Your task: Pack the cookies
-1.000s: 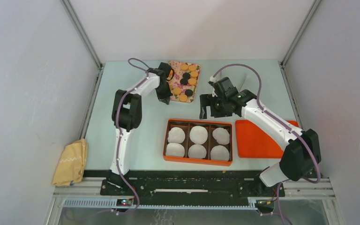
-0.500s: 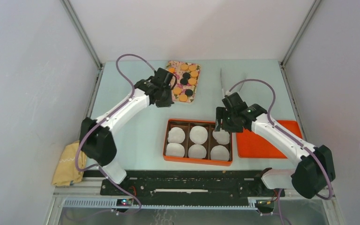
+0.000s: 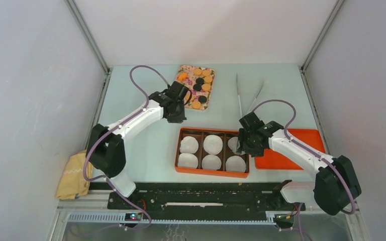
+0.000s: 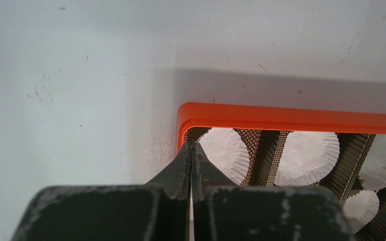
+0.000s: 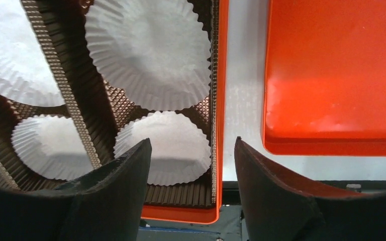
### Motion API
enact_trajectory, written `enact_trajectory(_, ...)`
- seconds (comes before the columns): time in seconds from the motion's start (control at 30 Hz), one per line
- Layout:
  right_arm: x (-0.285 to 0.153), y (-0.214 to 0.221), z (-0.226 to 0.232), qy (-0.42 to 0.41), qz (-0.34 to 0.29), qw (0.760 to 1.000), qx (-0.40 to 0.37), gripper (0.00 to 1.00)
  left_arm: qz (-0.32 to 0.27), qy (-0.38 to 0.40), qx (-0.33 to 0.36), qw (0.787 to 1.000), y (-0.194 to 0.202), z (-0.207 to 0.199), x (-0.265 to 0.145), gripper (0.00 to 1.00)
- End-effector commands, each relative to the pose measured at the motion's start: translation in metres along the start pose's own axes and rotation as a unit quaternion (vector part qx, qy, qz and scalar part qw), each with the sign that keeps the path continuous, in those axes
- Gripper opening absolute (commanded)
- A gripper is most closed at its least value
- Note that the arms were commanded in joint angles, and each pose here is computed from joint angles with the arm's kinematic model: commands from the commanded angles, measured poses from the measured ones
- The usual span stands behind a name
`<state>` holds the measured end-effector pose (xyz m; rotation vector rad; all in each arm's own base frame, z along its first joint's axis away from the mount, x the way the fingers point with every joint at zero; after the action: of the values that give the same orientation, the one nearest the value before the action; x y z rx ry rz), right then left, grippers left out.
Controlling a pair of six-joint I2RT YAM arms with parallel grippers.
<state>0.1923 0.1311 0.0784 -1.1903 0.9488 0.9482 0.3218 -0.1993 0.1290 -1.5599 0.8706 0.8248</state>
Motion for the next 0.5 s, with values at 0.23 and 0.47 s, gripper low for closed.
enact_trajectory(0.23,0.022,-0.004,0.025,-0.032,0.022,0.999,0.005,0.29,-0.029,-0.014,0.010,0.999,-0.010,0.007,-0.014,0.00)
enact_trajectory(0.47,0.023,-0.020,0.056,-0.058,0.025,0.998,-0.023,0.18,-0.041,-0.028,0.014,0.999,-0.014,0.012,-0.021,0.00)
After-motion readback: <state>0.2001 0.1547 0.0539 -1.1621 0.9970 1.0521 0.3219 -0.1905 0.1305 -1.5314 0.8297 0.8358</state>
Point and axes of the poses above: each gripper's point midway between its finger pads, its own x axis out along the fingers, its own z axis along the line the jaws close on, y = z × x, the point moved 1 cm from there along -x, back along the fingers, and after that the axes turned 3 degrees about -x, right-handed, at the moved point
